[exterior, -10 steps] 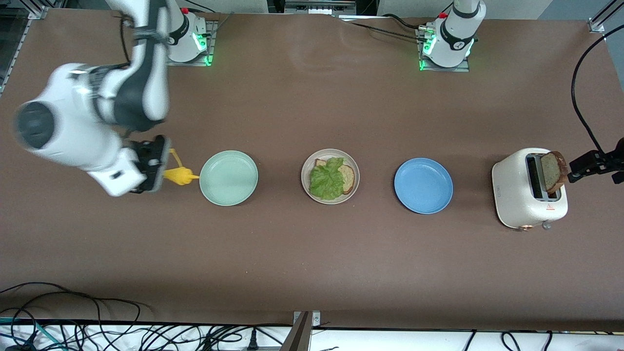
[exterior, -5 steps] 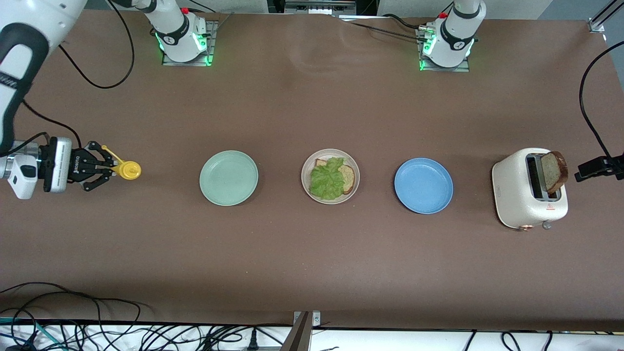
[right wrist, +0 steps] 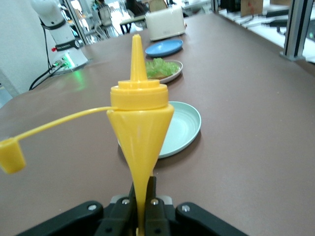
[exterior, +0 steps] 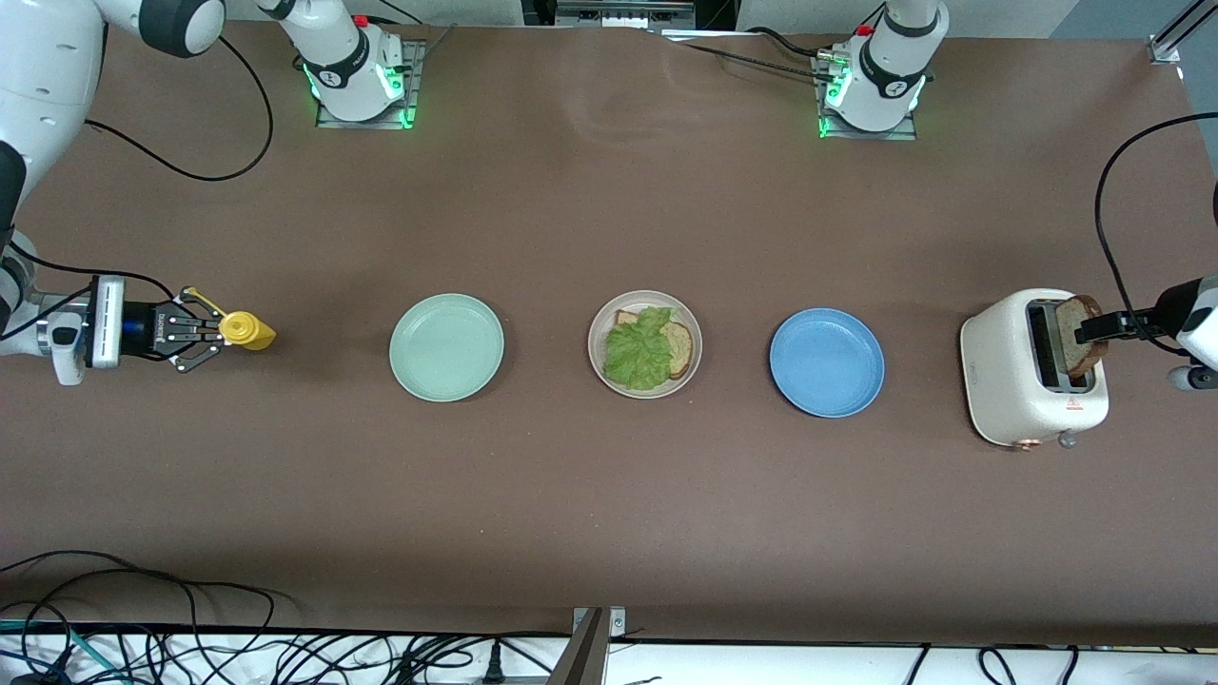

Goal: Make sandwich on beige plate with both arms
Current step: 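Set the mustard down while the left gripper lifts the toast out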

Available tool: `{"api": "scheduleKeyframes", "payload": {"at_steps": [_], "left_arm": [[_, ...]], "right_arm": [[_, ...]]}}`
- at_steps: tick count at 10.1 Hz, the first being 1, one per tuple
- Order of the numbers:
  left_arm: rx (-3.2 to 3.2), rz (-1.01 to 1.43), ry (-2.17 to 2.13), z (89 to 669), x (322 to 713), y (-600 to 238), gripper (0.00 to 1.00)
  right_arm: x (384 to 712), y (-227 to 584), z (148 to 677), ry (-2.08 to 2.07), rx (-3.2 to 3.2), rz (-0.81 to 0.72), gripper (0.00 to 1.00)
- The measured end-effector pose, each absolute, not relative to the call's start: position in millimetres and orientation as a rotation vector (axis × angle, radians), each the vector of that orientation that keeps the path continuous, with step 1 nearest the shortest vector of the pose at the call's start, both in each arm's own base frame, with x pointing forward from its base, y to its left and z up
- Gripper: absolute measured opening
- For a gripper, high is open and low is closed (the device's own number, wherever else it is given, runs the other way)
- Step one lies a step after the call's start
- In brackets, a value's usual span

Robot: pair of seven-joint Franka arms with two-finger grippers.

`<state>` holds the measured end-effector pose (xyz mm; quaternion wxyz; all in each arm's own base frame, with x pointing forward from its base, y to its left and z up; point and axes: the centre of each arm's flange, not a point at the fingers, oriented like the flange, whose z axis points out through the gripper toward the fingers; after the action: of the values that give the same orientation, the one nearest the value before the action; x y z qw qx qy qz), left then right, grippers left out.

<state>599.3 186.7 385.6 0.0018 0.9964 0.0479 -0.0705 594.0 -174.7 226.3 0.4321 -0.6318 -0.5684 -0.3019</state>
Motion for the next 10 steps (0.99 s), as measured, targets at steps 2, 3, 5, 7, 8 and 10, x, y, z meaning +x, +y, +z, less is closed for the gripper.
{"api": "scheduleKeyframes", "payload": {"at_steps": [2,3,5,7,8,10], "left_arm": [[3.12,-0.246,0.152,366.5,593.6,186.5,0.76],[3.118,-0.25,0.15,364.0,593.5,185.7,0.59],[3.121,-0.239,0.148,367.5,594.9,185.1,0.3],[3.127,-0.211,0.147,381.7,596.1,184.8,0.14],[3.13,-0.201,0.146,395.5,595.7,183.9,0.14],[3.124,-0.223,0.129,444.2,594.1,175.0,0.14]], "right_arm": [[592.9,-176.1,210.4,-1.428,-1.525,-0.826,0.04],[589.7,-180.0,200.1,-1.445,-1.507,-0.847,0.04],[584.6,-184.7,180.5,-1.461,-1.484,-0.876,0.04],[583.3,-182.6,158.3,-1.413,-1.461,-0.956,0.04],[580.9,-179.6,145.7,-1.387,-1.447,-0.974,0.04],[577.1,-176.7,128.3,-1.355,-1.438,-0.987,0.04]]}}
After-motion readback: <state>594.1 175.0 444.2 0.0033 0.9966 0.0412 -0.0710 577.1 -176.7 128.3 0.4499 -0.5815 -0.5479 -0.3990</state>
